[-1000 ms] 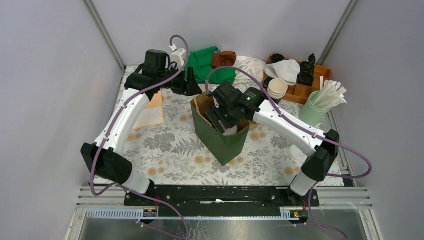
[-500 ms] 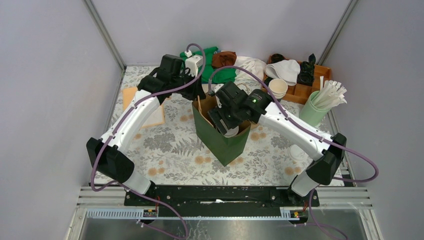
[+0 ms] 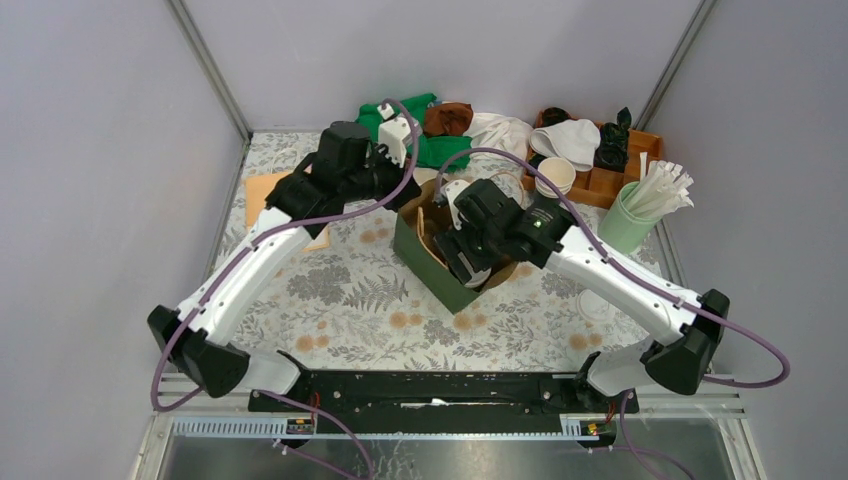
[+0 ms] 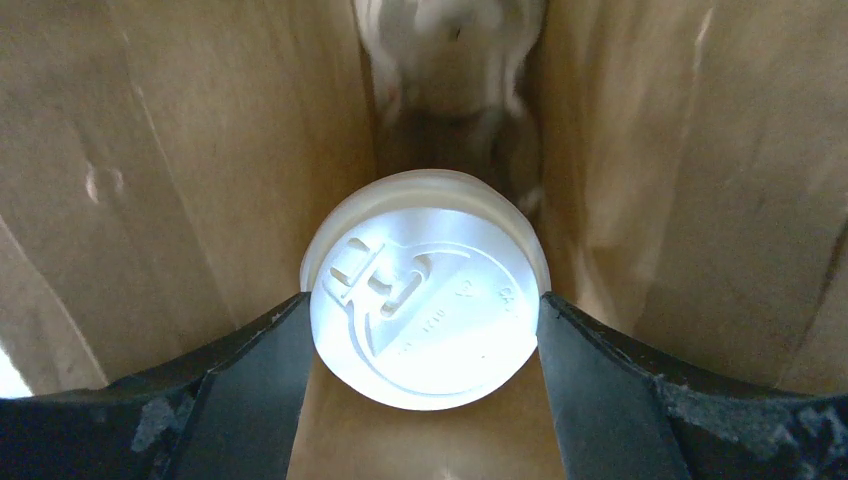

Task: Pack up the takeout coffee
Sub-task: Place the coffee cup on the cup tray.

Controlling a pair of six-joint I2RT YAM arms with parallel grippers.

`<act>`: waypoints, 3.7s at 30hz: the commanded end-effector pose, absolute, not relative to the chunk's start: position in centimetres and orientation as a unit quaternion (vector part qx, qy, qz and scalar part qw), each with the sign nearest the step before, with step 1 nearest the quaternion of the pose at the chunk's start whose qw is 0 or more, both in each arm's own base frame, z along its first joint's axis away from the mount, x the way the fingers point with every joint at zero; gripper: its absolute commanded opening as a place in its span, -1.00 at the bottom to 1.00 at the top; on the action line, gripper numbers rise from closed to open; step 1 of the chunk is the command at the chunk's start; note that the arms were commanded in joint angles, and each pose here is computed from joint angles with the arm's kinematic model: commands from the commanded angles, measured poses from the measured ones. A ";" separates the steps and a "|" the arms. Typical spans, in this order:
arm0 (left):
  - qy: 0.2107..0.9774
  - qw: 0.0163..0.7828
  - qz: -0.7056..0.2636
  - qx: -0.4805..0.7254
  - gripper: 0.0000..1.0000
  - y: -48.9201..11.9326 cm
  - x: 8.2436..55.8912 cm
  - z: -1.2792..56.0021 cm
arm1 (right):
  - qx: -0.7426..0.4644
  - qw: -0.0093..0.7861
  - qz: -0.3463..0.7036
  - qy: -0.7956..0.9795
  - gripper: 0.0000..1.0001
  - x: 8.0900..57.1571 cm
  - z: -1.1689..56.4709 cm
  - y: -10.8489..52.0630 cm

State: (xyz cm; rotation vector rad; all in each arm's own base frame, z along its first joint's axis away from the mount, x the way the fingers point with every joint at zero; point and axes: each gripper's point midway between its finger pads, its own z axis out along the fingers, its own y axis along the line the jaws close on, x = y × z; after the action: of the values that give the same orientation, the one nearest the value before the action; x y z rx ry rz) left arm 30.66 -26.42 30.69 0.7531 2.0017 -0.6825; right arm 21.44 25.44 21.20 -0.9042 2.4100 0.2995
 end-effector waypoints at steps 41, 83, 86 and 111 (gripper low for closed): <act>0.722 0.566 -0.337 0.212 -1.00 -24.5 23.3 34.7 | -0.354 0.430 0.187 0.809 -0.06 20.7 22.6 27.8; 0.671 0.529 -0.427 0.295 -1.00 -28.2 20.6 36.7 | -0.302 0.510 0.161 0.789 -0.04 22.3 21.2 26.4; 0.673 0.526 -0.427 0.296 -1.00 -28.2 20.5 36.6 | -0.311 0.494 0.157 0.796 -0.05 22.4 20.3 26.4; 0.667 0.541 -0.437 0.265 -1.00 -29.4 22.4 38.1 | -0.303 0.469 0.196 0.806 -0.04 22.4 19.2 26.6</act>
State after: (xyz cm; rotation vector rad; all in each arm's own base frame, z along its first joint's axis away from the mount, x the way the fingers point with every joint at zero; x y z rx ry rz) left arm 22.03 -28.72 34.02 0.6671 1.7145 -0.9938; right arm 21.79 26.05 18.54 -0.7592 2.0266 0.4567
